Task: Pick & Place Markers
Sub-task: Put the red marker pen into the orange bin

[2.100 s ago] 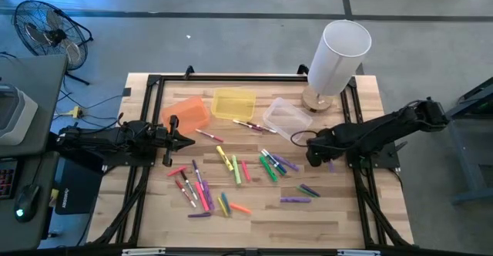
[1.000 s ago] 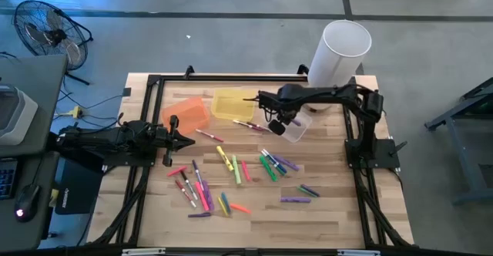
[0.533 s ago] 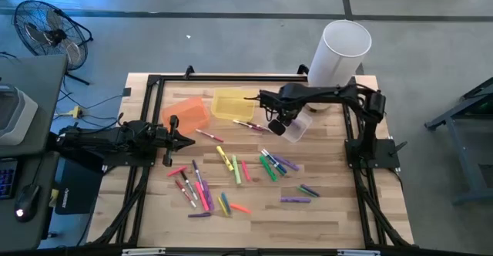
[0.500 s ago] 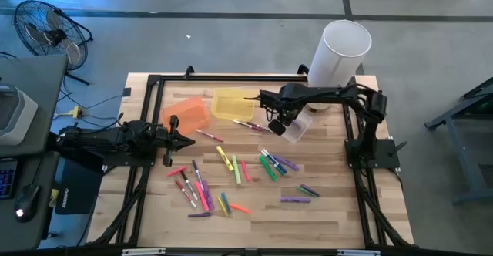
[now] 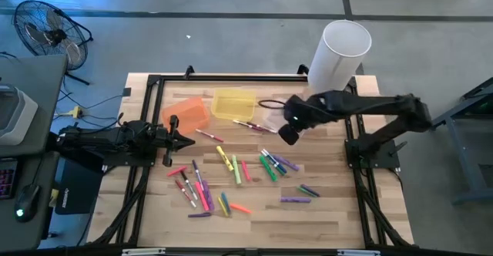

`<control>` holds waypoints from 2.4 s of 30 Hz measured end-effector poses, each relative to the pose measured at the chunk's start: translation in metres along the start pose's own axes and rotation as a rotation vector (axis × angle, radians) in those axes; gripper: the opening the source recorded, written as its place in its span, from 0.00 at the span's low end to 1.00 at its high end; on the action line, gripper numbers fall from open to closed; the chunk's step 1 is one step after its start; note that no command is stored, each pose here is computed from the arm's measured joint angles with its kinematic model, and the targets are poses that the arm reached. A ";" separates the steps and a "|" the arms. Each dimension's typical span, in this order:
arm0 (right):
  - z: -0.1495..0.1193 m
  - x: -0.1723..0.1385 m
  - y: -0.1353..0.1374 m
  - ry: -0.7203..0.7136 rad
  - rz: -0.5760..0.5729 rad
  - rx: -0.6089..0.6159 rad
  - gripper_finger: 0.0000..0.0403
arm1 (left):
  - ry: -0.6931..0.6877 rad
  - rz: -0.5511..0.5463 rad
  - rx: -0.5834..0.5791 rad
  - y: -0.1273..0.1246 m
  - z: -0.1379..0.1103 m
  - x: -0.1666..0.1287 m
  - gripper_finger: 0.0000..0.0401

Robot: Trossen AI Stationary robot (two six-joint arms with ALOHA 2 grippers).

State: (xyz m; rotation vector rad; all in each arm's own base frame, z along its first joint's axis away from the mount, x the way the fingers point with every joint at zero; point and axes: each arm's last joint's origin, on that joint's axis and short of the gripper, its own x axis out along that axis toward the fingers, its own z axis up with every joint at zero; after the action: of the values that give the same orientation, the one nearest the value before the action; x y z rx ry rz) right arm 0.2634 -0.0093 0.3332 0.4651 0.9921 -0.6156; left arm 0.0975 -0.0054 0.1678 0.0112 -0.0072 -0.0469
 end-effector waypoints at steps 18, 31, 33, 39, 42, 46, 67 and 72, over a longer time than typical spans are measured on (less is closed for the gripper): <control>-0.089 0.005 0.057 -0.101 0.068 -0.060 0.00 | 0.024 0.025 -0.310 0.001 0.015 0.001 0.00; -0.141 0.078 0.030 -0.031 0.197 -0.014 0.00 | 0.417 0.241 -0.590 0.003 0.084 0.055 0.00; -0.139 0.075 0.021 -0.050 0.202 -0.013 0.00 | 0.561 0.345 -0.734 0.003 0.089 0.068 0.00; -0.134 0.056 -0.010 -0.131 0.244 -0.107 0.00 | 0.891 0.650 -1.054 -0.021 0.090 0.100 0.00; -0.131 0.044 -0.024 -0.187 0.280 -0.136 0.00 | 0.942 0.763 -1.164 -0.043 0.081 0.108 0.00; -0.129 0.028 -0.039 -0.259 0.322 -0.166 0.00 | 0.928 0.904 -1.313 -0.081 0.066 0.111 0.00; -0.127 0.010 -0.060 -0.306 0.385 -0.272 0.00 | 1.218 1.213 -1.490 -0.159 0.000 0.112 0.08; -0.127 0.010 -0.060 -0.304 0.384 -0.273 0.00 | 1.293 1.080 -1.376 -0.159 0.002 0.112 0.19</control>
State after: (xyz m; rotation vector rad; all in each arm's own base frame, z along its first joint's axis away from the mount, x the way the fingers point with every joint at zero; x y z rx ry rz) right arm 0.1475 0.0223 0.2589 0.2968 0.6589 -0.1914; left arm 0.2016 -0.1692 0.1683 -1.3340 1.3055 1.0485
